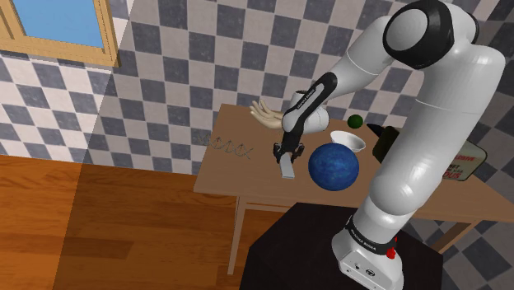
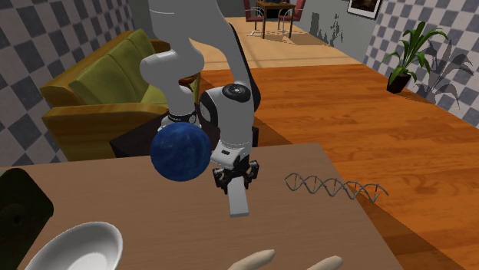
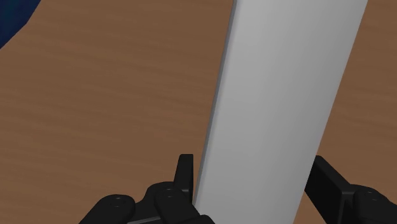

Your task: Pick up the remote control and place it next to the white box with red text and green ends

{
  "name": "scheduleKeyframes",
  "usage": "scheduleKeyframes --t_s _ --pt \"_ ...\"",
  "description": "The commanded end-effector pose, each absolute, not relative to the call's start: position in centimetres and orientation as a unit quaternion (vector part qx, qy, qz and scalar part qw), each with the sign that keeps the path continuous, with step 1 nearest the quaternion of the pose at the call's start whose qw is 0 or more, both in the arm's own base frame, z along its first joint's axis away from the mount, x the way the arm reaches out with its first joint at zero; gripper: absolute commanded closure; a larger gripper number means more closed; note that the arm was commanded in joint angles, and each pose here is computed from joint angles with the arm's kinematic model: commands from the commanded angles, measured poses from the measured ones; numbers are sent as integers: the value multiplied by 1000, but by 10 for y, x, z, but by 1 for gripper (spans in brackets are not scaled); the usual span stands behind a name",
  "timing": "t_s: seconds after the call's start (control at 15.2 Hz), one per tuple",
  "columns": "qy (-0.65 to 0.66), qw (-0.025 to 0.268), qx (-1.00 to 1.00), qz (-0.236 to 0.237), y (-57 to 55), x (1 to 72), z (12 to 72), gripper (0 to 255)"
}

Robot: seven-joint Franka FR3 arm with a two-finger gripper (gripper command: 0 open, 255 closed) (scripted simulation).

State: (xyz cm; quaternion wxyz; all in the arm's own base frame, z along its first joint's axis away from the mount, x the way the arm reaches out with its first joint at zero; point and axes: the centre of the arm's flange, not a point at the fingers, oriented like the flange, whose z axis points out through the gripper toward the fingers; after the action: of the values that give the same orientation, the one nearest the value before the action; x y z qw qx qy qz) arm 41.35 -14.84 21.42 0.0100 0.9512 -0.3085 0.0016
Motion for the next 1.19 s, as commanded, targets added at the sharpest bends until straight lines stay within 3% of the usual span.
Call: scheduleKeyframes --t_s 0.0,1.12 --pt "-308 10 951 1 -148 414 214 255" --pt "-308 10 951 1 -148 414 298 255"
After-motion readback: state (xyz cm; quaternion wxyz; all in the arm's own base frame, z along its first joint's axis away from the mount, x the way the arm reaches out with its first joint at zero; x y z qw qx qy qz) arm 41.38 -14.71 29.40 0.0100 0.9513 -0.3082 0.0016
